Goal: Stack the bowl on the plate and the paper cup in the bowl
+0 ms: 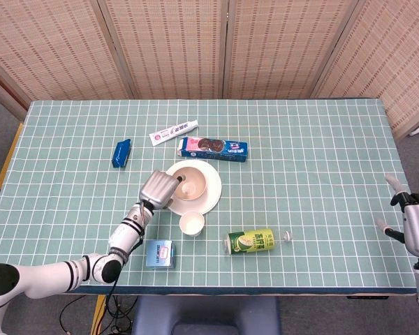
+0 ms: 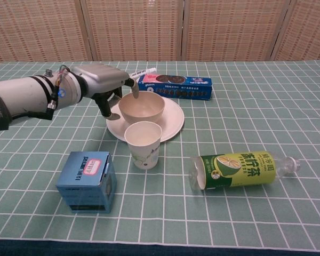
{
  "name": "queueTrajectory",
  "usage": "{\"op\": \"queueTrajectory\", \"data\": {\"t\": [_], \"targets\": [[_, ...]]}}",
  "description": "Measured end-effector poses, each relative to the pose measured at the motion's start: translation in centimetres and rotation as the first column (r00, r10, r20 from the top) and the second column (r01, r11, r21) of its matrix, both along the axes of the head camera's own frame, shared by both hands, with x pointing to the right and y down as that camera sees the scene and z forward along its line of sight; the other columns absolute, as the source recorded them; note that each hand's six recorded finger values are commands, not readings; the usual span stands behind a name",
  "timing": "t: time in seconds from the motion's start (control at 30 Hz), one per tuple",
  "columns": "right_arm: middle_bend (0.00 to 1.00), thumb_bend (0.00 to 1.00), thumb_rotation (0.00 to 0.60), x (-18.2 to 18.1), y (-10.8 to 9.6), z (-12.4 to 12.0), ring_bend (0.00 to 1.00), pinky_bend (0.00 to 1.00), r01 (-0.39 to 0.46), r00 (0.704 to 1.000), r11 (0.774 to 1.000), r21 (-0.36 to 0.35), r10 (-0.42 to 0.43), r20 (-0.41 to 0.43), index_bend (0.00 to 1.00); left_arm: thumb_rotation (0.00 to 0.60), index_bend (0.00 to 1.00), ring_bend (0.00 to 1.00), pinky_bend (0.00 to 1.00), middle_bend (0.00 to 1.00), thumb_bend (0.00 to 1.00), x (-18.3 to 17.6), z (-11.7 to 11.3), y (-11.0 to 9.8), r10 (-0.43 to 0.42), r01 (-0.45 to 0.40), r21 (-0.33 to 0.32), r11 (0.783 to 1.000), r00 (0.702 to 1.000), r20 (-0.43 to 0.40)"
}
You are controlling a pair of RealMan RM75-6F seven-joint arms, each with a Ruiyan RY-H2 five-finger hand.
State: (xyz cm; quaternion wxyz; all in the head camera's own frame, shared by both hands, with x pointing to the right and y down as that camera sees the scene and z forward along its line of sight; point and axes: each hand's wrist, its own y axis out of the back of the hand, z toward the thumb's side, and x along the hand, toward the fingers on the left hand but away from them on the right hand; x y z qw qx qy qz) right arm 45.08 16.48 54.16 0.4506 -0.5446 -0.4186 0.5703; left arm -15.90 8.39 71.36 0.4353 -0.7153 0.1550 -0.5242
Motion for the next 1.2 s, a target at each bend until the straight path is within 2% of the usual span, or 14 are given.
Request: {"op": "queueTrajectory", "data": {"t": [0.13,0.37,0.63,0.93,1.2], "targets": [[0.5,0.03,0.6,0.0,0.0,0.0,0.47,0.68,0.002,1.0,1.0,0.0,-0.002,-0.004,0.17,0.6,0.2,0.46,0.89,0.51,0.27,-1.0,-1.7,0.0,-0.007,0.007,-0.002,1.0,1.0,-0.01],[0.5,0.03,0.6,-0.5,0.0,0.2,0.47,0.68,0.013,1.0,1.0,-0.002,-0.013,0.003,0.17,0.6,0.21,0.37,0.67,0.38,0.27,-3.1,-5.6,-0.1,0.006,-0.006,-0.001,1.0,0.997,-0.071],[0.5,0.03,0.6,-0.8,-0.1,0.2,0.47,0.68,0.02,1.0,1.0,-0.007,-0.02,0.003,0.17,0.6,0.18,0.26,0.56,0.25,0.27,-2.8,-8.2,2.1,0.134,-0.137,-0.007,0.991,0.976,-0.172],[0.5,0.03,0.6,-0.8,0.1,0.0,0.47,0.68,0.016,1.0,1.0,-0.005,-0.016,0.004,0.17,0.6,0.12,0.14,0.37,0.14,0.27,-1.0,-7.9,4.9,0.284,-0.305,-0.088,0.948,0.939,-0.193],[0.5,0.03,0.6,-0.6,0.2,-0.4,0.47,0.69,0.01,1.0,1.0,0.001,-0.01,0.002,0.17,0.6,0.09,0.07,0.31,0.07,0.27,1.9,-7.7,5.8,0.349,-0.378,-0.1,0.92,0.909,-0.229]]}}
